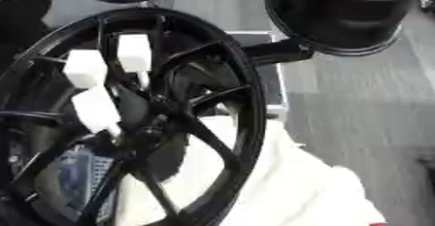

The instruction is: Pull the pin out of the wheel hub.

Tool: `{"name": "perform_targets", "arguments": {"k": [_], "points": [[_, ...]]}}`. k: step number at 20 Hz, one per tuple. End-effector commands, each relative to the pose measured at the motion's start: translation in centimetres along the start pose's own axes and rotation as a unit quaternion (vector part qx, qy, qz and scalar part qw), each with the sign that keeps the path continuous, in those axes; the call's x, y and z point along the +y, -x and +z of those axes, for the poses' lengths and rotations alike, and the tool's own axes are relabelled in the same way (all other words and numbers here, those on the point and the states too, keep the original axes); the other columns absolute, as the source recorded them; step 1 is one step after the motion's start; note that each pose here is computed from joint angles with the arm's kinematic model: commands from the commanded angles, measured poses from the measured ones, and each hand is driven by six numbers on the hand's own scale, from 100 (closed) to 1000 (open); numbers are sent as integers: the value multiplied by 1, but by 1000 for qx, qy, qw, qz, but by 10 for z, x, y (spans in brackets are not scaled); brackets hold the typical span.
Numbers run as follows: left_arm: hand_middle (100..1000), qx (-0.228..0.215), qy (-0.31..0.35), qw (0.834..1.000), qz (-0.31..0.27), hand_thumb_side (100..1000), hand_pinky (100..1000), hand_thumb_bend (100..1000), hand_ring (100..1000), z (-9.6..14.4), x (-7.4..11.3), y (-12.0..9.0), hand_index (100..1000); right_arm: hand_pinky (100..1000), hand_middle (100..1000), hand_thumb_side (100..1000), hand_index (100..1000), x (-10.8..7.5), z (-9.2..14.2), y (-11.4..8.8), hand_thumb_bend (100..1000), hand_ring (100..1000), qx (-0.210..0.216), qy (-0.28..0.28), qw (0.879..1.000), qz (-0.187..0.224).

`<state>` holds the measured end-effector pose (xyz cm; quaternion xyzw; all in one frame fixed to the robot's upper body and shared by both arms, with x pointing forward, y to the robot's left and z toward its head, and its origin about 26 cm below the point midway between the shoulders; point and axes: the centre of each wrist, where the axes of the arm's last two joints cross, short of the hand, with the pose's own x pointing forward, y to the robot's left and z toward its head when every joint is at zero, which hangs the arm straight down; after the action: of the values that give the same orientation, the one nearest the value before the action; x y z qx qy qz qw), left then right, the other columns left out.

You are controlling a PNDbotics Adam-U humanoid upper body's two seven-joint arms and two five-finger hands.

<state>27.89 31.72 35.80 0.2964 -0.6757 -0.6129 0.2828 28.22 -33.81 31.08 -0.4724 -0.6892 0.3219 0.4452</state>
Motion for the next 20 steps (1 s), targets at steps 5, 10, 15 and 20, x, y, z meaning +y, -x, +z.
{"name": "perform_targets", "arguments": {"k": [5,10,15,20], "points": [[611,4,8,1000,-22,135,769,445,708,2,8,-4,760,851,616,403,757,-11,-1,-5,100,700,-9,15,1000,13],[615,7,25,999,-31,143,772,468,713,-1,8,-7,763,851,616,402,758,-10,-1,-5,100,701,-10,12,1000,15],[620,7,60,997,-44,154,779,494,723,-8,7,-12,774,851,615,403,757,-10,-1,-5,100,700,-10,10,1000,17],[630,2,89,994,-60,156,783,509,720,-16,2,-18,779,850,613,404,757,-10,-1,-6,100,699,-12,7,1000,19]]}}
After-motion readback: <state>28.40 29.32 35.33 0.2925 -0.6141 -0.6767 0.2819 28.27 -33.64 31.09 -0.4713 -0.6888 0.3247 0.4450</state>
